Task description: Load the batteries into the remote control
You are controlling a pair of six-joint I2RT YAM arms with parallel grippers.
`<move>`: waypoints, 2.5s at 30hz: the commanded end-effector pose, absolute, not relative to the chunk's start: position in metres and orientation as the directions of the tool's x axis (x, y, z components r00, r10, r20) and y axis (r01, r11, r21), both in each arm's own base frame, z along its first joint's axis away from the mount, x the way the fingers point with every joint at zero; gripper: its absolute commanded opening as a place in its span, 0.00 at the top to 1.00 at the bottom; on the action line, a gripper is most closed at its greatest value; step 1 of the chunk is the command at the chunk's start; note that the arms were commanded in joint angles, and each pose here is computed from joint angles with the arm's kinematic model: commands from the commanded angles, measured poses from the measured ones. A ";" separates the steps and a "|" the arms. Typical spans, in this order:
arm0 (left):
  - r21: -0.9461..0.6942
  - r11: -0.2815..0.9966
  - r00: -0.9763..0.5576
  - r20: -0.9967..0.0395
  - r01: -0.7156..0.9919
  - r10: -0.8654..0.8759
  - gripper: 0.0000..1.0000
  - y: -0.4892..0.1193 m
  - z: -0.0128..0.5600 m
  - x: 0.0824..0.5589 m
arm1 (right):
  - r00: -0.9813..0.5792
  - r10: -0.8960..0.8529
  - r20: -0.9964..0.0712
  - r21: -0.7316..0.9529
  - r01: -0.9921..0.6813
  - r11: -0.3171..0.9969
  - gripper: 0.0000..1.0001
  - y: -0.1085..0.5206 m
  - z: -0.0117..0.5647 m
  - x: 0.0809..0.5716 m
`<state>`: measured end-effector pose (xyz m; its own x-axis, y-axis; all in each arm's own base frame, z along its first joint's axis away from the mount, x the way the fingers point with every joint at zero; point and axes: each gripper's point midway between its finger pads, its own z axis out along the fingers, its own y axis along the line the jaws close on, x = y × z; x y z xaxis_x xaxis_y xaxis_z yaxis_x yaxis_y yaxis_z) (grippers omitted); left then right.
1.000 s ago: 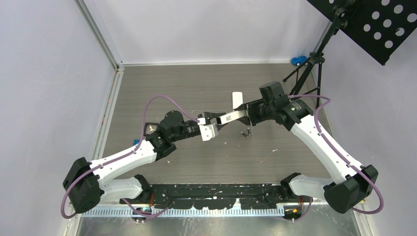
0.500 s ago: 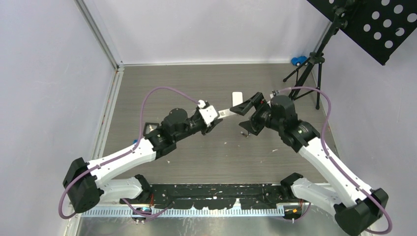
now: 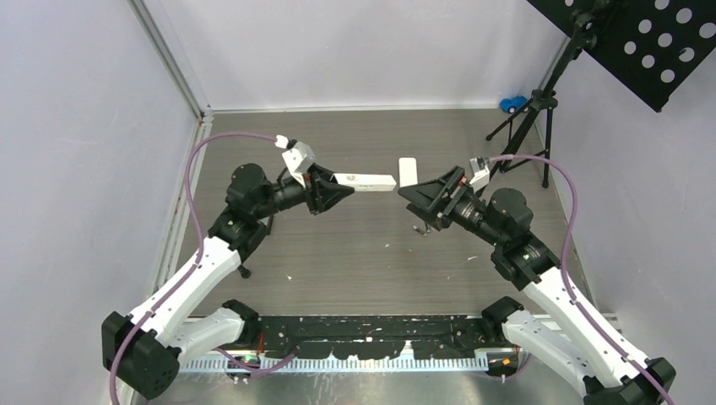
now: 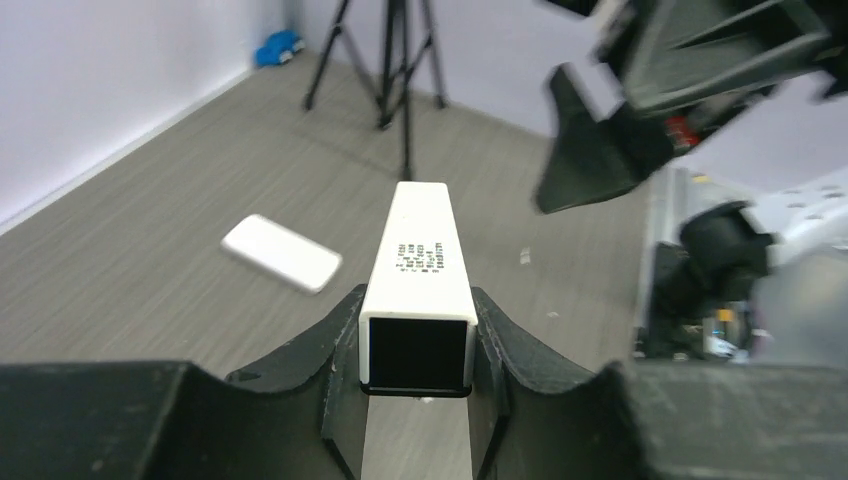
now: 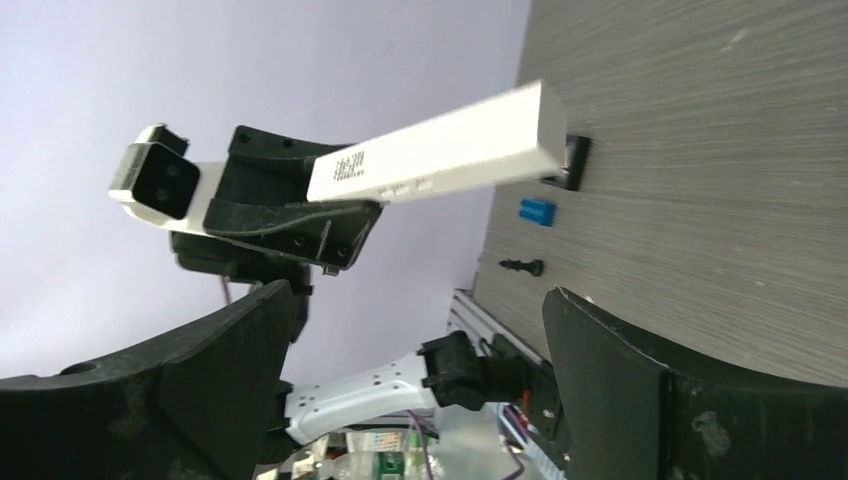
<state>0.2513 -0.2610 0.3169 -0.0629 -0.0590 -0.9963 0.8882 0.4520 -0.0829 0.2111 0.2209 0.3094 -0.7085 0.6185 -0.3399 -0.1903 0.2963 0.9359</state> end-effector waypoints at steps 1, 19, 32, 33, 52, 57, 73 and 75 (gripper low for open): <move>-0.058 0.149 -0.032 -0.984 0.987 -0.173 1.00 -0.266 0.371 0.204 | -0.725 0.616 -0.308 0.945 -0.307 0.110 0.00 0.233 0.351 0.206; -0.048 -0.075 -0.062 -0.978 0.996 -0.201 1.00 -0.263 0.396 0.177 | -0.826 0.461 -0.324 0.918 -0.393 -0.059 0.20 0.254 0.378 0.181; -0.003 -0.066 -0.018 -0.976 0.998 -0.219 1.00 -0.263 0.404 0.177 | -0.878 0.363 -0.311 0.900 -0.395 -0.185 0.54 0.262 0.389 0.167; 0.000 -0.058 -0.013 -0.974 0.998 -0.224 1.00 -0.263 0.406 0.178 | -0.878 0.362 -0.311 0.899 -0.396 -0.187 0.57 0.262 0.388 0.167; 0.029 0.172 0.082 -0.946 0.985 -0.313 1.00 -0.247 0.414 0.191 | -0.750 0.498 -0.436 0.895 -0.422 0.147 0.84 0.246 0.332 0.194; 0.026 0.175 0.081 -0.945 0.984 -0.316 1.00 -0.247 0.414 0.192 | -0.765 0.467 -0.443 0.894 -0.420 0.158 0.75 0.249 0.324 0.192; -0.100 0.213 -0.006 -0.915 0.972 -0.403 1.00 -0.241 0.439 0.198 | -0.741 0.527 -0.416 0.879 -0.477 0.023 0.84 0.243 0.339 0.185; -0.105 0.229 -0.003 -0.913 0.968 -0.408 1.00 -0.239 0.440 0.201 | -0.733 0.541 -0.413 0.880 -0.474 0.029 0.82 0.240 0.338 0.186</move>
<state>0.1763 -0.2655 0.3691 -0.1863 -0.2049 -0.9609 0.9806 0.0216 -0.1947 0.1855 0.2499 0.3481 -0.7783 0.5191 -0.3531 -0.4228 -0.0176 0.9061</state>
